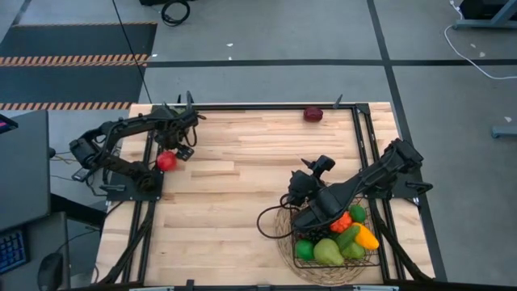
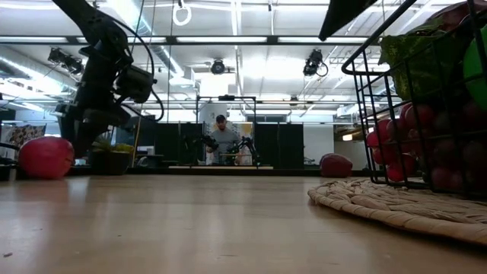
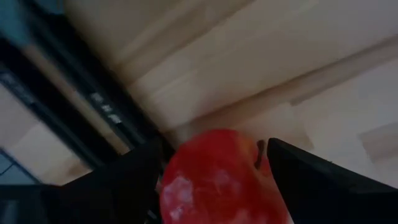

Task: Build produce basket
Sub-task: Put the red apple into the black wire basket

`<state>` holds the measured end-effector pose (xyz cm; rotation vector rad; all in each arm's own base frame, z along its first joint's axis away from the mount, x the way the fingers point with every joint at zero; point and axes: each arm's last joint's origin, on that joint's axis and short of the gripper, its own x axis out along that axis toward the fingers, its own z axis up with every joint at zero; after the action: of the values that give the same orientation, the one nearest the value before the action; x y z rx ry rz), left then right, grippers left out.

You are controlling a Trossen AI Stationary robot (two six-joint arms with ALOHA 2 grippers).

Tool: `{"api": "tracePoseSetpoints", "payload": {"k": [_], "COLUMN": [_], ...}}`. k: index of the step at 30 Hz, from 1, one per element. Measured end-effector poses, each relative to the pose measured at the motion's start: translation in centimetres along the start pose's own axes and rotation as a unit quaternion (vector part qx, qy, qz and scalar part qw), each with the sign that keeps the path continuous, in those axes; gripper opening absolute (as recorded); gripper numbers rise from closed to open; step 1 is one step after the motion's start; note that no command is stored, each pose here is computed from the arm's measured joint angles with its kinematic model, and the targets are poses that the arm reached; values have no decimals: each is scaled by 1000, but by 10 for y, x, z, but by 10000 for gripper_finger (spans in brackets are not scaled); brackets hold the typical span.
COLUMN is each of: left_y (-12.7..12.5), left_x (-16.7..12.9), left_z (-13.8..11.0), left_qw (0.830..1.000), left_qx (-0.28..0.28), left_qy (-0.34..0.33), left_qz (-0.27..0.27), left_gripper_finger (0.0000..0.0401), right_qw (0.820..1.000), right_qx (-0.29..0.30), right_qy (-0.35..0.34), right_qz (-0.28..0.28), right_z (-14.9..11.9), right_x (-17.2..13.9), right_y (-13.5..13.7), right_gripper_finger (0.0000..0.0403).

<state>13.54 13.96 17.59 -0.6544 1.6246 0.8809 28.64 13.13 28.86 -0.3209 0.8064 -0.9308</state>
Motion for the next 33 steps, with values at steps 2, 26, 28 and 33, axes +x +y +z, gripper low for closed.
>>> {"api": "tracePoseSetpoints", "payload": {"k": [2,26,28,33], "left_y": [-1,-19,-16,-6], "left_x": [0,-42,-49,-53], "left_z": [0,5,-3,-30], "left_qw": [1000,960,956,971], "left_qx": [8,86,83,30], "left_qy": [1,-239,-253,-205], "left_qz": [-8,-122,-125,-121], "left_gripper_finger": [300,300,300,300], "right_qw": [1000,978,984,996], "right_qx": [-3,70,59,22], "right_qy": [-1,-112,-93,-83], "right_qz": [-5,-162,-139,-25], "right_z": [-2,42,49,66], "right_x": [3,89,101,133], "right_y": [1,-3,2,8], "right_gripper_finger": [252,284,284,284]}}
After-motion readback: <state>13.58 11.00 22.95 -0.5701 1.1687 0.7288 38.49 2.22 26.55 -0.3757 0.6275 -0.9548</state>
